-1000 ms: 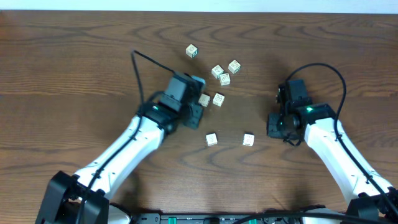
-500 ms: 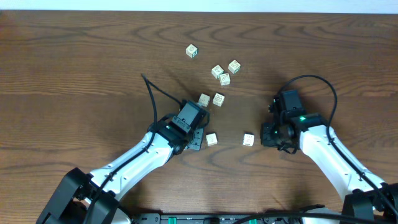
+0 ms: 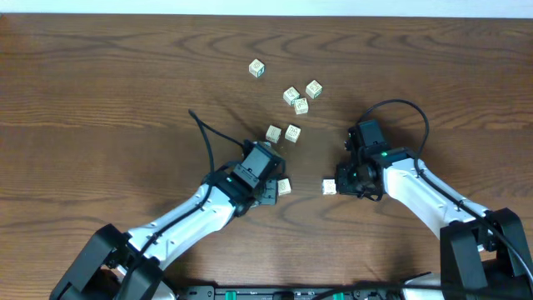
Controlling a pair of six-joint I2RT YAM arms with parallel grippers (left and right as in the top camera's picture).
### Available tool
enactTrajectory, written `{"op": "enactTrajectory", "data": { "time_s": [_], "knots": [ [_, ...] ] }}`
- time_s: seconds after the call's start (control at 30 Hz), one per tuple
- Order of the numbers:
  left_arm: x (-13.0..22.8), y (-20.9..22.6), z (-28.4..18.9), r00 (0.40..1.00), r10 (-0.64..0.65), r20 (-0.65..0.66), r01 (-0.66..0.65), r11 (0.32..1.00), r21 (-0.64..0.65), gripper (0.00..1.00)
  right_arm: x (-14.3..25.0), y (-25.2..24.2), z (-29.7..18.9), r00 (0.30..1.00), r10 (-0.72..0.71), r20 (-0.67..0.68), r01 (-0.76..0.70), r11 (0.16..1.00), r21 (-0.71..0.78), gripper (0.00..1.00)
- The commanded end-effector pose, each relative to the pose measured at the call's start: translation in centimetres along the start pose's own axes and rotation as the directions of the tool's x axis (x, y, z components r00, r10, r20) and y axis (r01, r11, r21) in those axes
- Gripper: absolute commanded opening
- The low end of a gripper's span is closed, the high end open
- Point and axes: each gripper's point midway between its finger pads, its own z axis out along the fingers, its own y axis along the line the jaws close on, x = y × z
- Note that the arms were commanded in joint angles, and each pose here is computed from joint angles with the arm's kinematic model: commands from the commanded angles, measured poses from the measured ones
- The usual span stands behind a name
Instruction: Lift 5 blocks
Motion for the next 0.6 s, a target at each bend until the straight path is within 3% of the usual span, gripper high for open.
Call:
{"op": "enactTrajectory", "data": {
  "time_s": [0.0,0.33,0.47,0.57],
  "knots": [
    [1.1,-0.7,0.9,0.999,-0.03,-0.021,0.03,1.0,0.004,0.13,1.0,0.4,1.2,0.999,0.008,-0.046,-0.009,1.0,-0.015,0.03],
    [2.7,-2.3,2.4,0.998,-0.051,-0.048,0.051,0.999,0.014,0.14,1.5,1.4,1.1,0.997,0.006,-0.075,-0.011,0.997,-0.072,0.05],
    [2.3,-2.3,2.5,0.998,-0.052,-0.028,0.052,0.999,0.009,0.25,1.8,1.8,1.2,0.997,-0.021,-0.078,0.015,0.997,-0.074,0.25],
    [2.0,-2.3,2.5,0.998,-0.052,-0.017,0.053,0.999,0.012,0.27,2.0,1.8,1.2,0.996,-0.024,-0.083,0.019,0.997,-0.07,0.27]
  ]
}}
